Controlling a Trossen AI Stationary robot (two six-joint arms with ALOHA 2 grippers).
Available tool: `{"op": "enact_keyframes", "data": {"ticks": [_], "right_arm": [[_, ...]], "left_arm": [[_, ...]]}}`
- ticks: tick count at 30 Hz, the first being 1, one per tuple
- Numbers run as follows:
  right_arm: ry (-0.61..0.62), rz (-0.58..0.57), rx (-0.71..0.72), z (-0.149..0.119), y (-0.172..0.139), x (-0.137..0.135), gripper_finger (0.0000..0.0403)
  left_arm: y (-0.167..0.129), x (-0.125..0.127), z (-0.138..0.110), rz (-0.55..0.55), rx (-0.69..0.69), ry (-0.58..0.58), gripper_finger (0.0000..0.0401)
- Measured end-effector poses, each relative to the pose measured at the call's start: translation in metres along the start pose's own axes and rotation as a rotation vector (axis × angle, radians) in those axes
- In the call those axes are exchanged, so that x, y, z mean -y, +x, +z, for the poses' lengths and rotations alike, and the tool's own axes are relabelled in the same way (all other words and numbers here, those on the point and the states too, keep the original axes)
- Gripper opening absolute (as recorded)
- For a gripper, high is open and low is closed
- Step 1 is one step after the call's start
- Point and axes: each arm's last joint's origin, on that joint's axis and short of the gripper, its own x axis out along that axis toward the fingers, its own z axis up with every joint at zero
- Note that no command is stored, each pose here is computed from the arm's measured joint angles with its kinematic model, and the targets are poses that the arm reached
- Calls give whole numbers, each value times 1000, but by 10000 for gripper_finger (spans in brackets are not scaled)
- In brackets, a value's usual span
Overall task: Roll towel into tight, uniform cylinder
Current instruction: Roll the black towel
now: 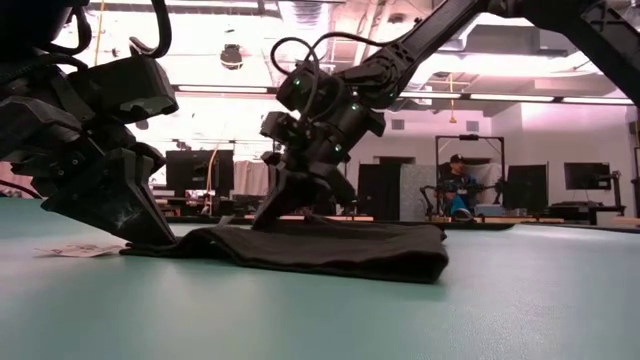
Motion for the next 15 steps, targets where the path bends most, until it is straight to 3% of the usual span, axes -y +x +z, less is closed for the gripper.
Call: {"op": "enact_keyframes", "data": {"ticks": [8,15], "right_arm": [[29,-60,-11,0,-1,5,13],[75,-107,-43,-9,5,9,84]], "left_arm": [[0,0,0,0,0,0,0],[0,0,0,0,-2,-1,0]]}}
